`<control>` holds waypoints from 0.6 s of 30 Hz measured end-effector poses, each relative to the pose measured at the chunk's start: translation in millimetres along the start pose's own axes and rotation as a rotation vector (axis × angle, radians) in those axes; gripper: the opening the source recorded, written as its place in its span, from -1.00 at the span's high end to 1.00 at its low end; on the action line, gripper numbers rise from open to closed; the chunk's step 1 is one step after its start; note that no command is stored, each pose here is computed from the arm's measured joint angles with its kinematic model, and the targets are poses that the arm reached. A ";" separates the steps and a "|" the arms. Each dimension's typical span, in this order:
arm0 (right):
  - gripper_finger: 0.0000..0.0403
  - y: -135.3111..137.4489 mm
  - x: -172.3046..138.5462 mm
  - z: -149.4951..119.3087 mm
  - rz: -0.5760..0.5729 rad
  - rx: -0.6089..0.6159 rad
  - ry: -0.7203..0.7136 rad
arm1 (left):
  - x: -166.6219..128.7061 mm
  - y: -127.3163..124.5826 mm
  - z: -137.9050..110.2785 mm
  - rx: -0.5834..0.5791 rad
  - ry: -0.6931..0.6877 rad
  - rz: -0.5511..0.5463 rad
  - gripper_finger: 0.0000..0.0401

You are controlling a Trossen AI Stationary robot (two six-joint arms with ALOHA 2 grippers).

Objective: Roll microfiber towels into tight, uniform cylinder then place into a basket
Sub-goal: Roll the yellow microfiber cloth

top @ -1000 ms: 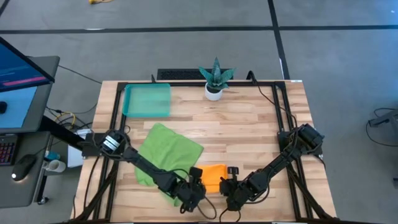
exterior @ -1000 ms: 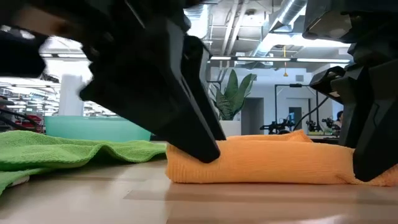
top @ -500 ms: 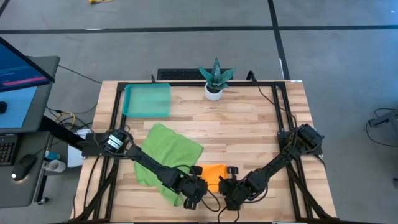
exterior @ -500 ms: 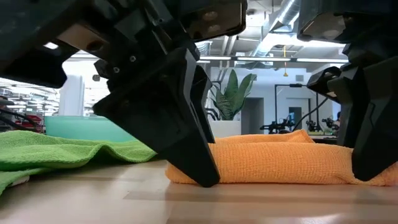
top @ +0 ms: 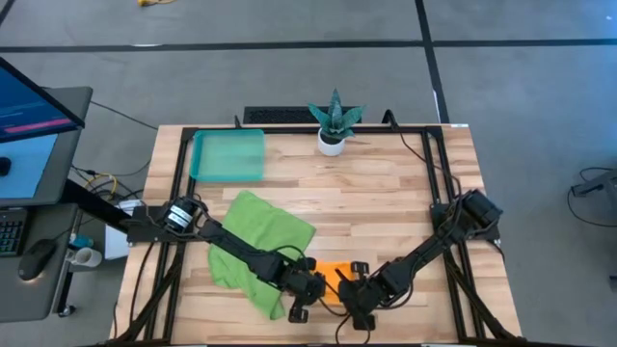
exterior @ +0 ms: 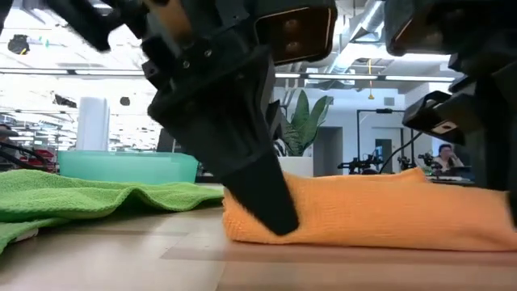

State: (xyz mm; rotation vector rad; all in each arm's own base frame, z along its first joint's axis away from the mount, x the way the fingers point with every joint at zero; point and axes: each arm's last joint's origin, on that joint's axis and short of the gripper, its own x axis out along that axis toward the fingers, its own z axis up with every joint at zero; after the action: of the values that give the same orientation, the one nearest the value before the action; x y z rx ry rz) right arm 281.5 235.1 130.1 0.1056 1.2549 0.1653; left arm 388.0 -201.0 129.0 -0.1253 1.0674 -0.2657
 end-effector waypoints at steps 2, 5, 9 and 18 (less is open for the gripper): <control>0.74 1.3 -4.9 1.5 0.051 0.004 0.009 | -1.3 -1.6 1.3 -0.038 -0.001 -0.036 0.85; 0.74 3.8 -7.3 5.4 0.152 0.042 0.031 | -2.7 -5.1 3.2 -0.105 0.012 -0.127 0.90; 0.74 5.3 -0.9 11.1 0.277 0.072 0.061 | -4.9 -5.1 5.2 -0.207 0.063 -0.243 0.90; 0.74 -14.9 7.3 16.6 0.277 0.258 0.089 | -5.2 6.2 2.5 -0.277 0.118 -0.203 0.81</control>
State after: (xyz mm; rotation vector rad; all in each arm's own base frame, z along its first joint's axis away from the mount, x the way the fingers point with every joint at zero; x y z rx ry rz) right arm 300.5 222.0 125.9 0.5006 1.3429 0.2484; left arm 388.9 -193.6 133.2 -0.4731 1.2075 -0.3094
